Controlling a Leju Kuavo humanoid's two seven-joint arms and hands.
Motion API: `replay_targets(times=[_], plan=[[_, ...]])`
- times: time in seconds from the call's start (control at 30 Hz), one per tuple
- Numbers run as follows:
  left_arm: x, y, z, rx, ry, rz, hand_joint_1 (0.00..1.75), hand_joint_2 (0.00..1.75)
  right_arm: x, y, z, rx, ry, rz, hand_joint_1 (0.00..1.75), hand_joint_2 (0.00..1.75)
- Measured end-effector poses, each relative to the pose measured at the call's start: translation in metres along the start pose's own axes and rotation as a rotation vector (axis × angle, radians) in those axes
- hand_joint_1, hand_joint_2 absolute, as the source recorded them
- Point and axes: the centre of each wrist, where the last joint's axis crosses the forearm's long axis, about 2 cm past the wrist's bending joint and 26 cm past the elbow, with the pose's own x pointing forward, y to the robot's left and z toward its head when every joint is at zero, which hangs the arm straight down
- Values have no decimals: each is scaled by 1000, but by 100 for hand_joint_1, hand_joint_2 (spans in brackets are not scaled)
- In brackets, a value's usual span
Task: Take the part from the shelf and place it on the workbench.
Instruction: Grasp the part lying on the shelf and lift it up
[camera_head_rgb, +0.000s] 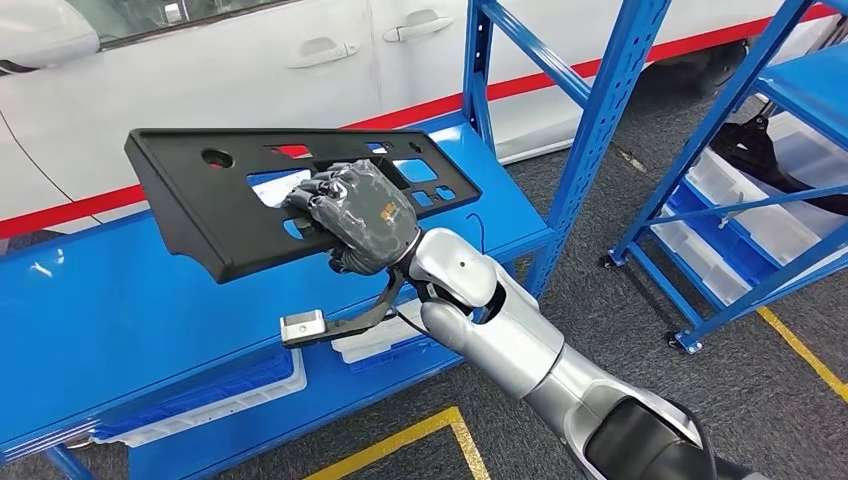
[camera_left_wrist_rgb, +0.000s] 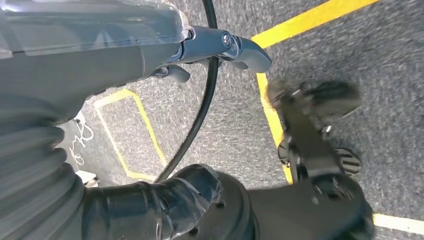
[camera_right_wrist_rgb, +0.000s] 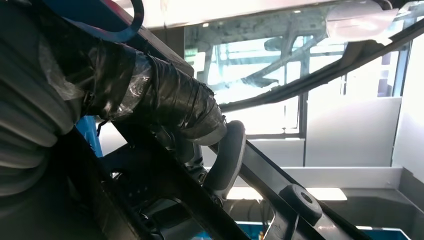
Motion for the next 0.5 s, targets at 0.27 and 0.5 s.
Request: replay_targets(times=[0.27,0.5], plan=[[8,2,0,-6,-14,-23,0,175,10,-3,3,-59,-90,132,175,175],[11,1,0,-22,-15,-44,0,175,11,-8,7,-78,-177,231,175,175]])
